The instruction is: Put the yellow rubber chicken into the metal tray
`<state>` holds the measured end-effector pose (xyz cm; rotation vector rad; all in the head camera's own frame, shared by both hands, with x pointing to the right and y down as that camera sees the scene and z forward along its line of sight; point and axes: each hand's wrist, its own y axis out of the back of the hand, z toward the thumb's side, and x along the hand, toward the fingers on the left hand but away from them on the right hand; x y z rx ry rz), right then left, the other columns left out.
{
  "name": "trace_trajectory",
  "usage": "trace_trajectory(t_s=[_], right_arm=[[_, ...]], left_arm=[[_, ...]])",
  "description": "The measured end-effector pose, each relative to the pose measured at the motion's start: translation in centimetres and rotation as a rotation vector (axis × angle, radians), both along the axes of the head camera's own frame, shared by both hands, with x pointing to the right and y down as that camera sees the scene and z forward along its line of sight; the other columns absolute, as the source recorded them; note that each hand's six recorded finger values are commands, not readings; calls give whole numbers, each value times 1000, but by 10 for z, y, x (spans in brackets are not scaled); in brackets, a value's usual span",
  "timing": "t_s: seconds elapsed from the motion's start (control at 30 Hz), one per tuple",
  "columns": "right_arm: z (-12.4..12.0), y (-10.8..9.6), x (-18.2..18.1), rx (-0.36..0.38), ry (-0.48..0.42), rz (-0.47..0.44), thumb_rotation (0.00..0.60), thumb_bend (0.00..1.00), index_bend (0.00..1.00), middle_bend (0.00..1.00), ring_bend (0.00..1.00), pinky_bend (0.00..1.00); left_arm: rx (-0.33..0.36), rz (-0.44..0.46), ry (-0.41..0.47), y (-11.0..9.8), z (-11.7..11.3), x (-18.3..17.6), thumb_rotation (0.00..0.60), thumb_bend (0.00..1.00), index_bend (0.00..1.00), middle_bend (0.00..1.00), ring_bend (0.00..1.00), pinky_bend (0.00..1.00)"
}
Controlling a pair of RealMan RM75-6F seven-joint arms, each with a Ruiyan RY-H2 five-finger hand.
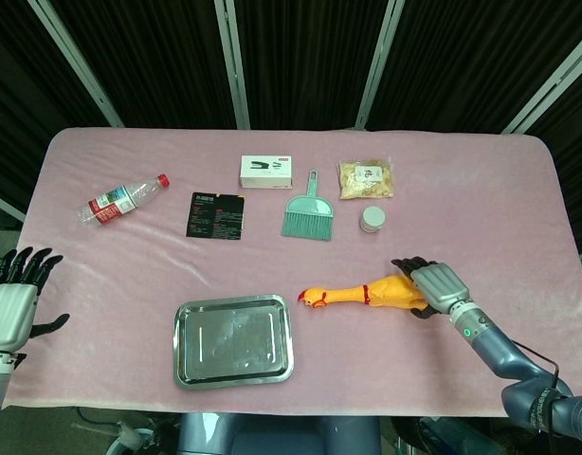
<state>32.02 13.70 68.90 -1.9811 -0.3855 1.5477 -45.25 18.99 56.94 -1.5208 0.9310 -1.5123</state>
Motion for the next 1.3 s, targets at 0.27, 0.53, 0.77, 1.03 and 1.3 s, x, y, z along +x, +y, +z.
trace_trajectory(t_s=[0.27,0.53,0.77,1.03,1.3], right_arm=[[8,3,0,-17,-5,17,600,280,231,250,192,282],[8,-2,-2,4,-29,35,600,280,515,458,382,433],[5,-7,-4,21,-83,87,600,318,807,656,598,652],[-9,-12,-1,60,-170,148,600,383,934,751,694,747],[-40,-12,-2,94,-314,190,600,387,946,759,701,756]], left_arm=[[-2,-14,-3,2,1,-4,600,46,162,97,40,18],[-3,-25,-4,4,1,-8,600,46,162,97,40,18],[-9,-21,8,4,3,-7,600,46,171,105,40,18],[-22,26,62,-5,7,7,600,46,228,208,132,85],[-28,93,177,-27,14,43,600,50,306,300,245,212]])
